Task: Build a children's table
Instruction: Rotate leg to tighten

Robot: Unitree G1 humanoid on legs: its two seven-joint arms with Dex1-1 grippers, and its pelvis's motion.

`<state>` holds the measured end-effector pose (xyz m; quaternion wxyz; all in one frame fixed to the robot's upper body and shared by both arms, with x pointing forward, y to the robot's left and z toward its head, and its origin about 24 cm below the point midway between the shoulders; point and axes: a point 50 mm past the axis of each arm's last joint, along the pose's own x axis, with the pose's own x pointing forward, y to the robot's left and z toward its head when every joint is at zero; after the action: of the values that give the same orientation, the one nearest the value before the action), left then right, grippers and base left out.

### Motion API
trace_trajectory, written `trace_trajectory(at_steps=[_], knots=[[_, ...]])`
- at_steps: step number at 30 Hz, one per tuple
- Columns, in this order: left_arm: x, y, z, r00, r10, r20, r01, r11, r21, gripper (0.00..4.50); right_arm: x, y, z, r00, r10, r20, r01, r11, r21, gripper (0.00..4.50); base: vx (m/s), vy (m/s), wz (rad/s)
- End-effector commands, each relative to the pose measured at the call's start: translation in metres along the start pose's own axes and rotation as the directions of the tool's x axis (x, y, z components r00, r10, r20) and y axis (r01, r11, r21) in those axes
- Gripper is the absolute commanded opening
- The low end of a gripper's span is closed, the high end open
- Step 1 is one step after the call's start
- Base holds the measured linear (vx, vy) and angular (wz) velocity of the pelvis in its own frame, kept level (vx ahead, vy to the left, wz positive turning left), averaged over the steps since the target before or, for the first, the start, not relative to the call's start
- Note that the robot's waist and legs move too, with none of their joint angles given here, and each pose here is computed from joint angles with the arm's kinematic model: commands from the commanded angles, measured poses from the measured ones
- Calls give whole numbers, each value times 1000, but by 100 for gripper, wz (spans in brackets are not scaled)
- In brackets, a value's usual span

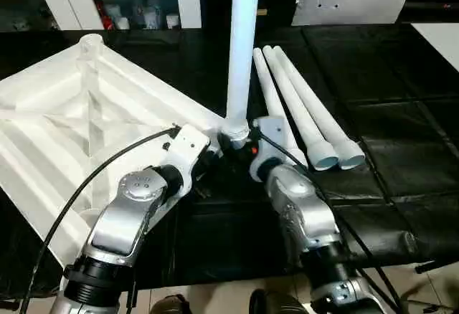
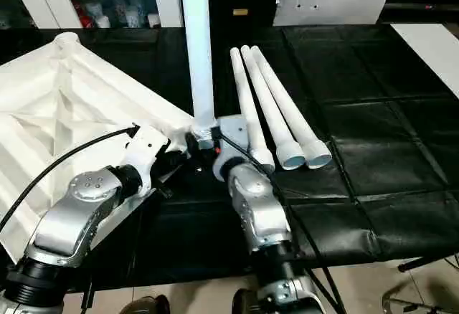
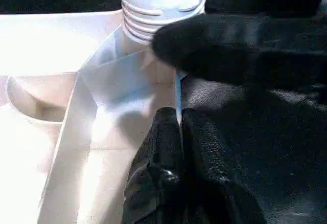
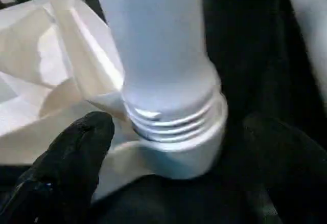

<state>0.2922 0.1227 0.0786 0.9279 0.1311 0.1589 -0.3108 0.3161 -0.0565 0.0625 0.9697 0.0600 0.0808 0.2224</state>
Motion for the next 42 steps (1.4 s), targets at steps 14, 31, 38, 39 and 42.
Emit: trace_trajectory(at_steps=[14,31,38,39,42], knots=[[-14,20,23,980,56,192,-35,993,-112,100,-29,-15,40,987,-41,156,29,996,82,450,0,0,0],[-162,124,-23,738,608,-291,-539,792,287,6,-42,18,-6,915,265,-306,-327,929,-174,450,0,0,0],[-184,131,-43,642,652,-405,-544,759,359,6,-42,20,-12,897,259,-359,-338,924,-177,450,0,0,0],[-182,130,-45,654,638,-407,-540,770,340,6,-41,20,-12,900,249,-358,-328,928,-178,450,0,0,0],[-170,119,-55,706,559,-436,-483,829,281,6,-35,19,-13,908,233,-348,-308,935,-177,450,0,0,0]])
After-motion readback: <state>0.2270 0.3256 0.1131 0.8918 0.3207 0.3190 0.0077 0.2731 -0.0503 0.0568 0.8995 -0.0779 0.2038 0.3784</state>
